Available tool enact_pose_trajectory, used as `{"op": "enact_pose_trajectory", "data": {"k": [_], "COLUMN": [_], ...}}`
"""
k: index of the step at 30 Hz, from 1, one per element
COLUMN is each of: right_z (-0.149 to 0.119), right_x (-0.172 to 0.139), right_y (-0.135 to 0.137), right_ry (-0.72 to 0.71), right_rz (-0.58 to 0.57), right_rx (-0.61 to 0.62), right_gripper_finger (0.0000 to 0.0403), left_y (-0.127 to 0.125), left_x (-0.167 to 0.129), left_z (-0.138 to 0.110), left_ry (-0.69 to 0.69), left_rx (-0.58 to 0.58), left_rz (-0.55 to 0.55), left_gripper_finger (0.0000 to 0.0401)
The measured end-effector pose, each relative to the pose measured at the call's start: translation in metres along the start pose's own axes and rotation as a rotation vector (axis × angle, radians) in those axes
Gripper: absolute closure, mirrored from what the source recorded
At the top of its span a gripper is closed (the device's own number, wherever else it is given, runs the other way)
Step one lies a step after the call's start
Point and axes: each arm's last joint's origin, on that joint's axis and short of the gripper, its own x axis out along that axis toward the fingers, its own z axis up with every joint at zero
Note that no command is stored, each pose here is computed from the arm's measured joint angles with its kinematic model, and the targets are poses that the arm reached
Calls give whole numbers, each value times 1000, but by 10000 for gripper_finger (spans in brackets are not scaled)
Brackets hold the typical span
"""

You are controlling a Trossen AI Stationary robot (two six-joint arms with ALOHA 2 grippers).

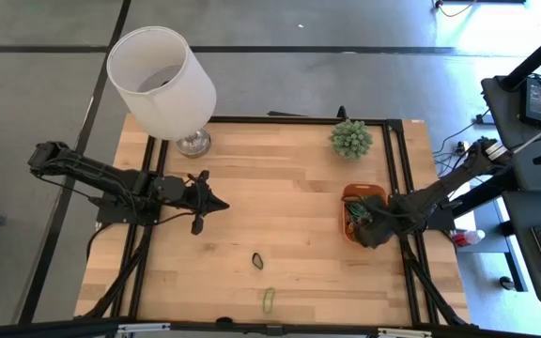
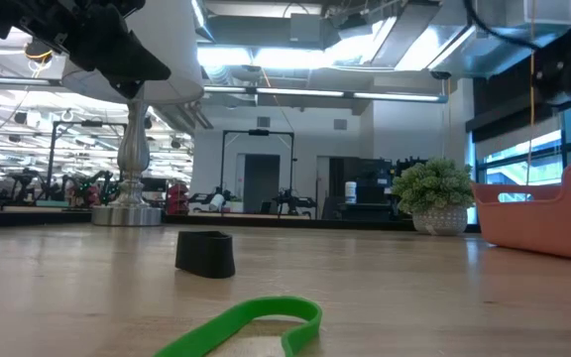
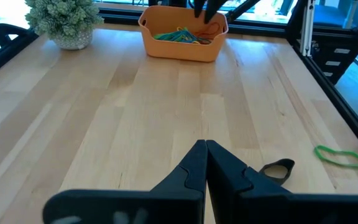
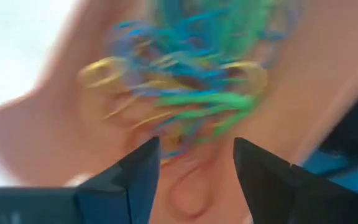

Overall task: Pick and place rubber bands into bin
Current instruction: Put the black rubber band into the orange bin

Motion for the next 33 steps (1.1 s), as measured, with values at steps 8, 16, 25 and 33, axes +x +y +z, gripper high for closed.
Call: {"op": "enact_pose_trajectory", "data": {"k": [8, 16, 25, 33], "right_z": [3, 10, 10, 18], "right_x": [-3, -15, -24, 14], "right_y": [9, 42, 72, 122], "right_ry": [-108, -424, -666, -741], "right_rz": [119, 415, 514, 529], "right_rx": [-34, -239, -710, -821], "right_gripper_finger": [199, 199, 199, 199], "left_y": [0, 0, 0, 0], "left_x": [0, 0, 0, 0], "left_z": [0, 0, -1, -1], "left_ry": [0, 3, 12, 12], "left_rx": [-1, 0, 1, -24], "left_rz": [0, 0, -7, -10], "left_gripper_finger": [398, 398, 398, 398]}}
